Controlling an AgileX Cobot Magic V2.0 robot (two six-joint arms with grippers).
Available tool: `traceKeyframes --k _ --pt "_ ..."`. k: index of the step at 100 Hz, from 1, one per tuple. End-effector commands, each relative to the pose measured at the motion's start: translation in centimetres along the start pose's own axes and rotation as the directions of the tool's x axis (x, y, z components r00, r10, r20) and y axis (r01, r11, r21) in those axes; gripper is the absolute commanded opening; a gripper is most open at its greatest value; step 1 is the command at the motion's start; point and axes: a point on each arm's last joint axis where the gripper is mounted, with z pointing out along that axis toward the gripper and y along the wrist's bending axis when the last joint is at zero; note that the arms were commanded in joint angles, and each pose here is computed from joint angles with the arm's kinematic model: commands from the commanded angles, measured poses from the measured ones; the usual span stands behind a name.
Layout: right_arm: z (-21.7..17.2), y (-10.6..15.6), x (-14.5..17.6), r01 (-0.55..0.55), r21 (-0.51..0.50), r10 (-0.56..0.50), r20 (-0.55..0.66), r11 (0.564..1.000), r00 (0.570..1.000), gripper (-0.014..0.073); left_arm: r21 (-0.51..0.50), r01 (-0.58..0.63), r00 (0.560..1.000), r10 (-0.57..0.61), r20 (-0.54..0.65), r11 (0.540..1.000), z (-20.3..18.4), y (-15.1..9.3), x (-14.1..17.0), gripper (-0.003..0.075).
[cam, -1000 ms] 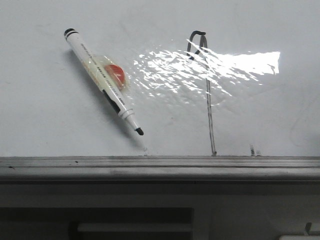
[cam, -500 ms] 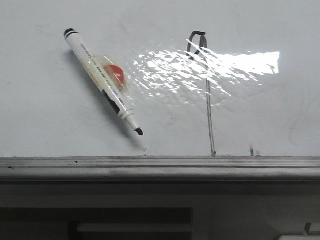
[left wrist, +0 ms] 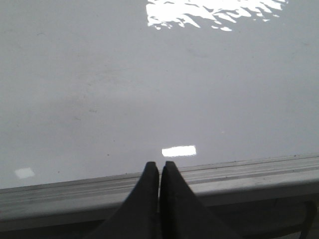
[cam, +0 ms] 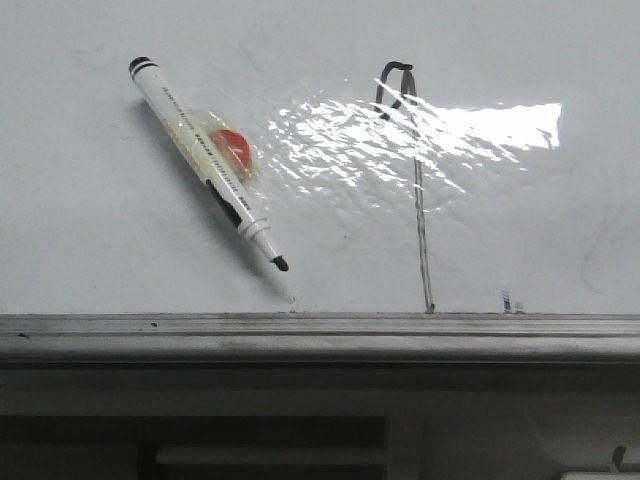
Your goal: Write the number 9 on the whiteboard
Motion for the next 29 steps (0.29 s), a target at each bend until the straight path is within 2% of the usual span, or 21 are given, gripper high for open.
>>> traceKeyframes --k 1,29 --pt "-0.02 -0.03 0.13 0.016 0.019 -0.018 0.075 1.000 0.997 -0.0062 0.000 0.010 0.998 -0.010 0.061 1.000 0.02 -0.03 0.07 -0.0020" --pt "-0.13 -0.04 0.03 0.016 0.022 -0.018 0.094 1.000 0.995 -0.0062 0.000 0.010 0.998 -0.010 0.061 1.000 0.02 -0.03 0.07 -0.0020"
